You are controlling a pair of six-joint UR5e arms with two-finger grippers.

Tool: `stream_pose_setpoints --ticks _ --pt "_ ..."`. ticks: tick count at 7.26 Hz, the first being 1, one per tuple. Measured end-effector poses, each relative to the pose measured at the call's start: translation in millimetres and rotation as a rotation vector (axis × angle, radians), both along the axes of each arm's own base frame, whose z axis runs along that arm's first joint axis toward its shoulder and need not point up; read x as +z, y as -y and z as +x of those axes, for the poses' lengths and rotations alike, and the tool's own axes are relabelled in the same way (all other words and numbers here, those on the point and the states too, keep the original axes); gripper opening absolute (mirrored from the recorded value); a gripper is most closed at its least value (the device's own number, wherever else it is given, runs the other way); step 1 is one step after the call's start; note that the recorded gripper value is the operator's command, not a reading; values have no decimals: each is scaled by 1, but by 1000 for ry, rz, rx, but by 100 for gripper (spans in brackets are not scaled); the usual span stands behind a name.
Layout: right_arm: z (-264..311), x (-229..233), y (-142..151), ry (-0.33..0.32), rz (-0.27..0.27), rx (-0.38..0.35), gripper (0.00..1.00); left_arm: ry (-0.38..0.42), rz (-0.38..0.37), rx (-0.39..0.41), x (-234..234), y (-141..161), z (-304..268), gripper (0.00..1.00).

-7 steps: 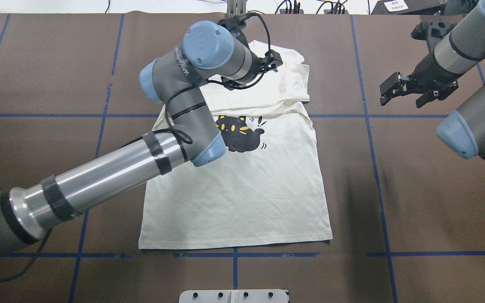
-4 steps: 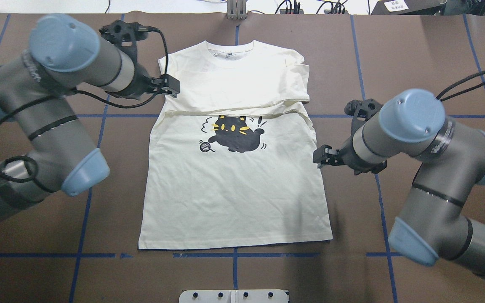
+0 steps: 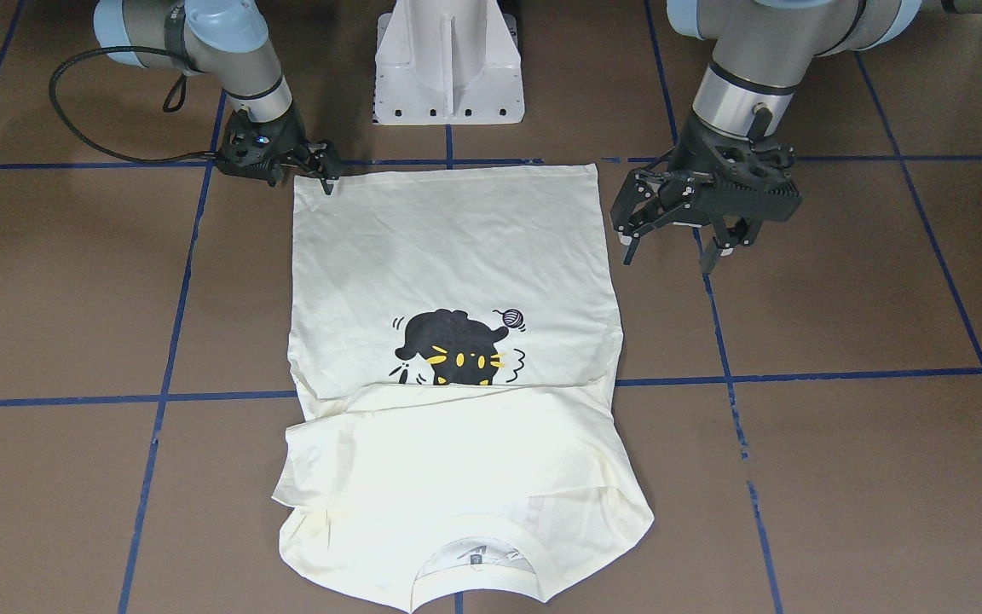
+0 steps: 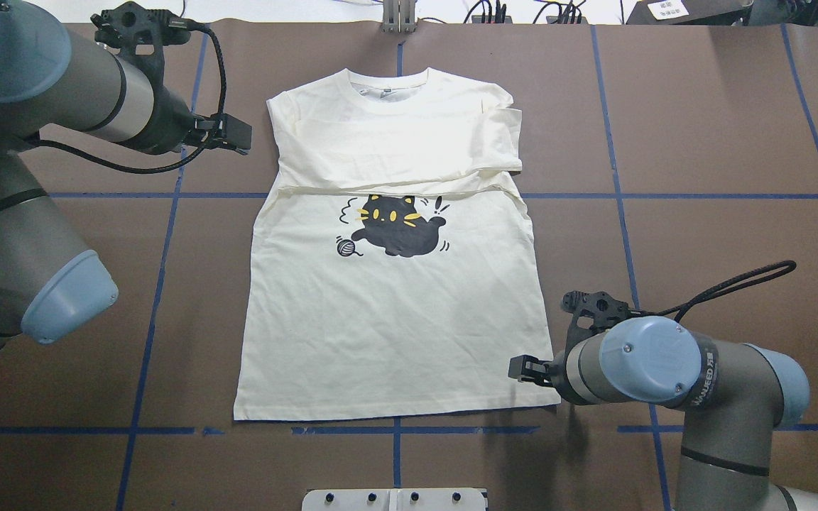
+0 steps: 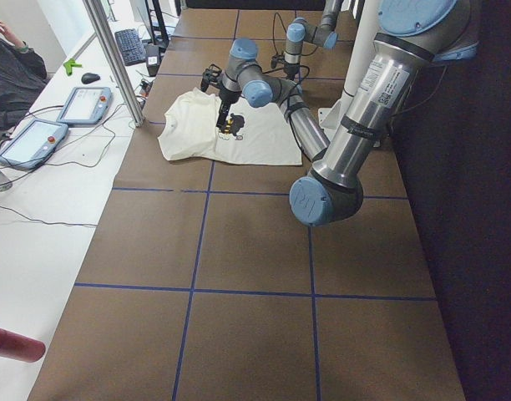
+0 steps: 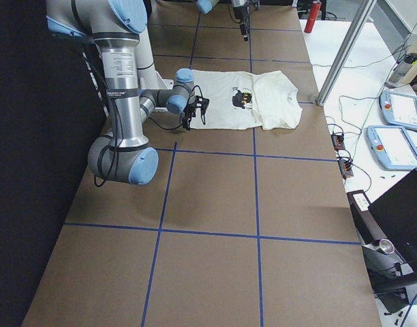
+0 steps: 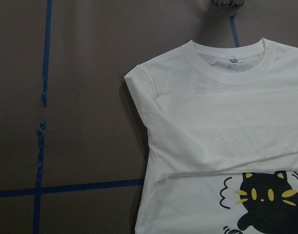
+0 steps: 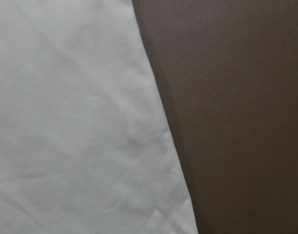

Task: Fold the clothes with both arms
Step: 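Release the sleeve and move both grippers toward the shirt's side edges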

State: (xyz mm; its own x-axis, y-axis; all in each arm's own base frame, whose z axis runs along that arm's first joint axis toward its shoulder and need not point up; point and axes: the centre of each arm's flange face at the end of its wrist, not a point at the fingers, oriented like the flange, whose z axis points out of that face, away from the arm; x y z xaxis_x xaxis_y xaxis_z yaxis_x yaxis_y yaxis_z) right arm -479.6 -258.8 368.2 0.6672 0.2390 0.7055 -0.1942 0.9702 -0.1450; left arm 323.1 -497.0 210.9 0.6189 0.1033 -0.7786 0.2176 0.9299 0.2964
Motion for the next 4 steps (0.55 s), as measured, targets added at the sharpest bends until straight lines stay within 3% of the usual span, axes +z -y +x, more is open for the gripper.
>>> stream_pose_setpoints --ticks 3,4 --pt "-6 3 -12 -4 -13 -6 78 -6 5 0 -4 -1 -1 100" --pt "-7 3 -11 -6 -14 -4 77 -7 5 -1 -4 -1 -2 100"
